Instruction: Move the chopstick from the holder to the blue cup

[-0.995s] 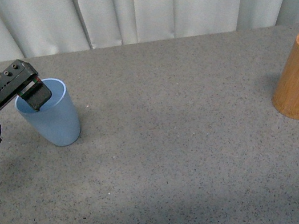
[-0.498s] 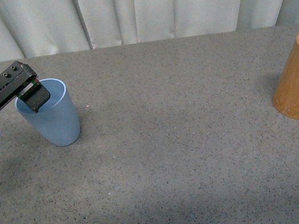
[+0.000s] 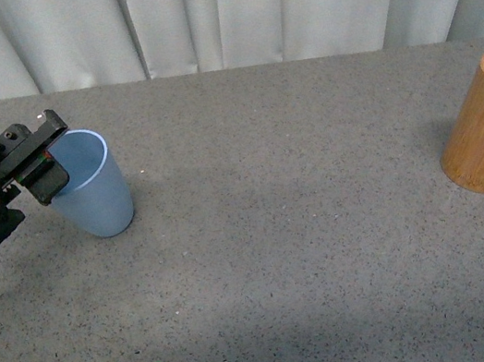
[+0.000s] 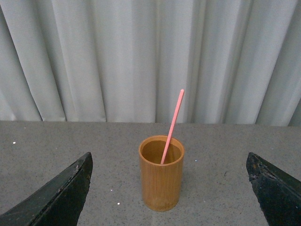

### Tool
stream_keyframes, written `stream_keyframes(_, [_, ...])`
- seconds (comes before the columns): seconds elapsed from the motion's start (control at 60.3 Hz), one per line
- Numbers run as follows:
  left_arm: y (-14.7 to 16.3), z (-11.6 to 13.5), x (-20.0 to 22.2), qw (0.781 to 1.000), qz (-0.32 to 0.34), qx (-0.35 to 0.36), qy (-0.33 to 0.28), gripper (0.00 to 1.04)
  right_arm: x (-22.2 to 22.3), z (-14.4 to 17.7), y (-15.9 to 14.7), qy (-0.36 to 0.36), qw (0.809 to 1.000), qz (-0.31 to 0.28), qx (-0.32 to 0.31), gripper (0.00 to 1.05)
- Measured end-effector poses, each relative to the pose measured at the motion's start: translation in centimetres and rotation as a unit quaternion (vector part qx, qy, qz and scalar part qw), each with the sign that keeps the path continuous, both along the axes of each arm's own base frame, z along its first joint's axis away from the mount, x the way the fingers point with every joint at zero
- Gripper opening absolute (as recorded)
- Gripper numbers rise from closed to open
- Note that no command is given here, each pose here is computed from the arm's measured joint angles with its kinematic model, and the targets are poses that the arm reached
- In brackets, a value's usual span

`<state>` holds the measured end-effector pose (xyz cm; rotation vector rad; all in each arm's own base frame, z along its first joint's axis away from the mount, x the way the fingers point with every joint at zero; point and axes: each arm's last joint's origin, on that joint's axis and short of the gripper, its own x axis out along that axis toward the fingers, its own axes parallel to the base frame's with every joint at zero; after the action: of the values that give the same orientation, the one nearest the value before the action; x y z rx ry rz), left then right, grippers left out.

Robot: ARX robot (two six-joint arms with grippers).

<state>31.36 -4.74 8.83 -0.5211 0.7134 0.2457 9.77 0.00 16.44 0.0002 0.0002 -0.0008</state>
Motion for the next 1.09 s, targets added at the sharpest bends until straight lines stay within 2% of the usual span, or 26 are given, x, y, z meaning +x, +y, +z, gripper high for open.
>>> stream_keyframes(0.216, [-0.1, 0.0, 0.0, 1.0, -0.005, -0.004, -0.003, 0.09, 0.0, 0.0, 0.0, 0.0, 1.0, 0.0, 0.0, 0.95])
stream_keyframes(0.265, [-0.1, -0.1, -0.1, 1.0, -0.007, -0.005, -0.001, 0.04, 0.0, 0.0, 0.0, 0.0, 1.0, 0.0, 0.0, 0.95])
stream_keyframes(0.448, [0.0, 0.2, -0.3, 1.0, -0.015, -0.003, -0.006, 0.04, 0.0, 0.0, 0.0, 0.0, 1.0, 0.0, 0.0, 0.95])
stream_keyframes(0.68, [-0.6, 2.8, -0.4, 0.996, -0.066, 0.027, -0.051, 0.04, 0.0, 0.0, 0.0, 0.0, 1.0, 0.0, 0.0, 0.95])
stream_keyframes(1.095, [-5.1, 5.3, -0.9, 0.974, -0.197, 0.085, -0.078, 0.04, 0.0, 0.0, 0.0, 0.0, 1.0, 0.0, 0.0, 0.95])
